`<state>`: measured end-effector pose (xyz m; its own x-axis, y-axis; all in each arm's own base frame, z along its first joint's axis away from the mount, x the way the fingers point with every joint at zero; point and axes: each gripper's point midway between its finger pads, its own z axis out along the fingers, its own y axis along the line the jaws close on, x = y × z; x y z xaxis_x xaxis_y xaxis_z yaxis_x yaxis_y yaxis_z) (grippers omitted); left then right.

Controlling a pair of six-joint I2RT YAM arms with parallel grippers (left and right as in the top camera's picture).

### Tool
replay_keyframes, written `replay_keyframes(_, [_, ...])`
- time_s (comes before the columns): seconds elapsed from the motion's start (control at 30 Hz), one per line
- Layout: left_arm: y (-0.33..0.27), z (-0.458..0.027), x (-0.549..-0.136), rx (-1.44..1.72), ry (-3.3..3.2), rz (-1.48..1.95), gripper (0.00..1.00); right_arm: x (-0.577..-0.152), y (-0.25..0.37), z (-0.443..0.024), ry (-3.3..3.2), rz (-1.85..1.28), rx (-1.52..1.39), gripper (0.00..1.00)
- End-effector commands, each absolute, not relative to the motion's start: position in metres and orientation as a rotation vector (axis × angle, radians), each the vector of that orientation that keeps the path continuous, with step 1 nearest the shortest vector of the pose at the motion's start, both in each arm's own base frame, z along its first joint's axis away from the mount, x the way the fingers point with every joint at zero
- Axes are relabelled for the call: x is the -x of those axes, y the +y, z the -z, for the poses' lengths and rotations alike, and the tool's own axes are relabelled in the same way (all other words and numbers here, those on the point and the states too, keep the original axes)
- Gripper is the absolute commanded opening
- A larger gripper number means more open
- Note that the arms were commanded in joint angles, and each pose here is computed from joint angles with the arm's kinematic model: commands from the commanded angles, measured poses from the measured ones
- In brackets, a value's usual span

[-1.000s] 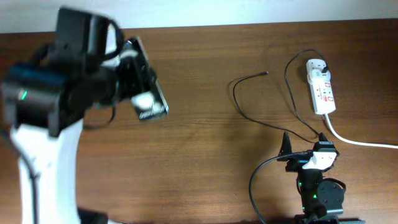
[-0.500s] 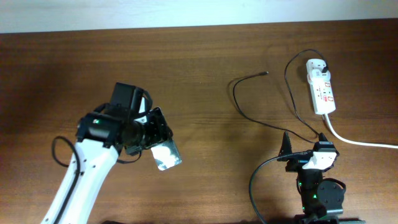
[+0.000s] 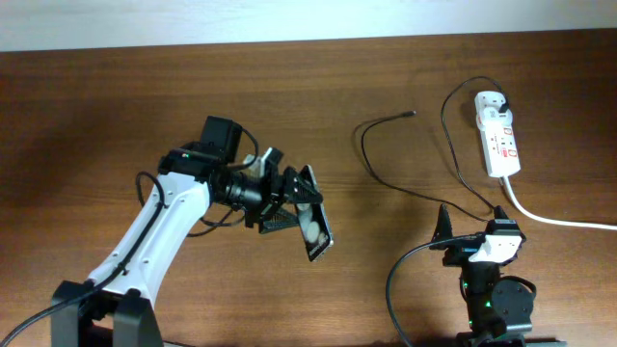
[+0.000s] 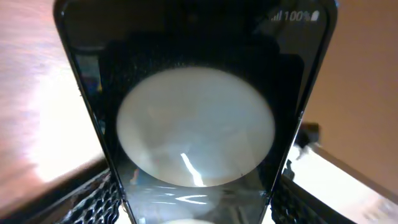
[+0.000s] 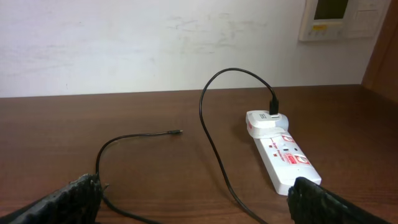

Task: Plug charger to phone and switch on socket
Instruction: 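Lift the phone with the left gripper and turn it upright toward center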

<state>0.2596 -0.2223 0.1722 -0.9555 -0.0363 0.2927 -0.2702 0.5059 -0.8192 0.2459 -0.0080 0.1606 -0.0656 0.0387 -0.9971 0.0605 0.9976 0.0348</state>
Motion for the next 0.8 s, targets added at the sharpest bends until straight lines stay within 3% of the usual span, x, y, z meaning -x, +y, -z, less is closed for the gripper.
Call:
replay_keyframes(0.0, [-0.232, -0.210, -0.252, -0.207, -2.283, -1.650, 0.70, -0.246, -0.006, -0.157, 1.641, 0.015, -0.062, 0.98])
replay_keyframes(0.2, [-0.199, -0.222, -0.278, -0.401, -2.211, -1.748, 0.69, -0.246, -0.006, -0.157, 1.641, 0.015, -0.062, 0.98])
replay_keyframes(0.77, [-0.200, -0.230, -0.275, -0.385, -2.150, -1.789, 0.67, -0.246, -0.006, -0.157, 1.641, 0.015, -0.062, 0.98])
